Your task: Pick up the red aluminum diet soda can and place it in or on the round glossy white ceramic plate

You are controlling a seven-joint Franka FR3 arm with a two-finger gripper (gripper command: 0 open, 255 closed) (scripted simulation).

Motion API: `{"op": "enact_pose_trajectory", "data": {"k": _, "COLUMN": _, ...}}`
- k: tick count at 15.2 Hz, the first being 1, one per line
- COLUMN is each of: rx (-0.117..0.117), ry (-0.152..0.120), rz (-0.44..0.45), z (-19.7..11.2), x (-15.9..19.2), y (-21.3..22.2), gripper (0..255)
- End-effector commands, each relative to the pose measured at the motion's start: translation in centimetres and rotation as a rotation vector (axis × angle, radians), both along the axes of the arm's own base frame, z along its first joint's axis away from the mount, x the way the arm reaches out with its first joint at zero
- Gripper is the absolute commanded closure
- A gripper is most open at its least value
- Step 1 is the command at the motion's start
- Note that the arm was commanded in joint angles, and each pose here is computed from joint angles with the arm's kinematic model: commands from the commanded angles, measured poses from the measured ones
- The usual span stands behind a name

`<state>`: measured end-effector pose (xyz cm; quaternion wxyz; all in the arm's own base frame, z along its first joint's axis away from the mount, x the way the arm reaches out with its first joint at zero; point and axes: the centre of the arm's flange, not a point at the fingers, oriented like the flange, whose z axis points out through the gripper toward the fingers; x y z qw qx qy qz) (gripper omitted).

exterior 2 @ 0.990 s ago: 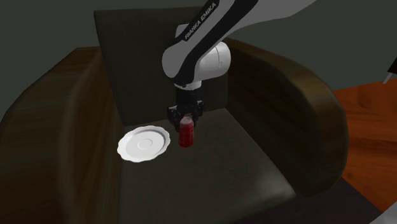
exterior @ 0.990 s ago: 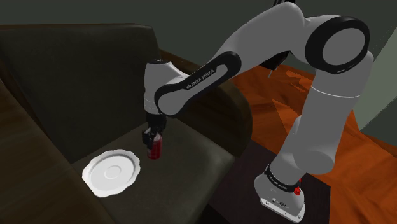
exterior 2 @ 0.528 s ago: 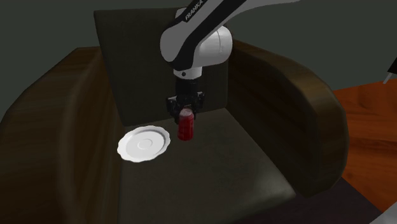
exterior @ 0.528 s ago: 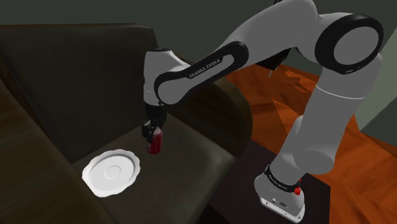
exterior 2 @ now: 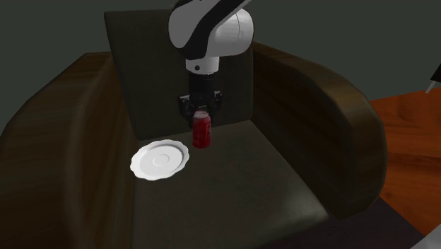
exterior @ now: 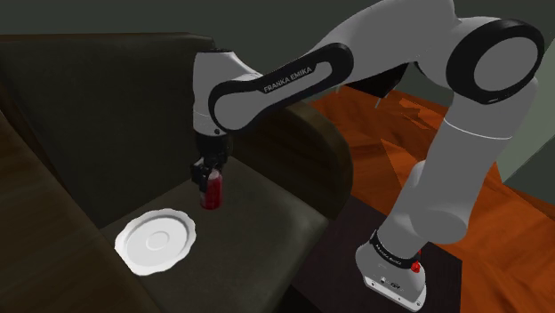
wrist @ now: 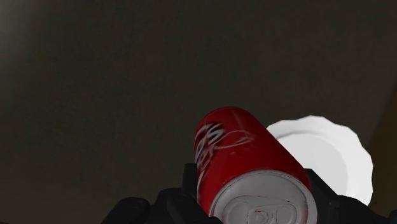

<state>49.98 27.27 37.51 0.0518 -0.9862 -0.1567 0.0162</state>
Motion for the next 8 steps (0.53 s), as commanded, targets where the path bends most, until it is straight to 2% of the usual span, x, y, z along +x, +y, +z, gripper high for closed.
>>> {"op": "enact_pose_trajectory", "data": {"k": 1, "rx": 0.000, "ry": 0.000, "rz": -0.001, "z": 0.4, "x": 0.4, "y": 2.4, "gripper": 255}}
{"op": "enact_pose_trajectory", "data": {"k": 8, "rx": 0.000, "ry": 0.000, "rz": -0.001, "z": 1.7, "x": 3.1, "y": 11.1, "gripper": 255}}
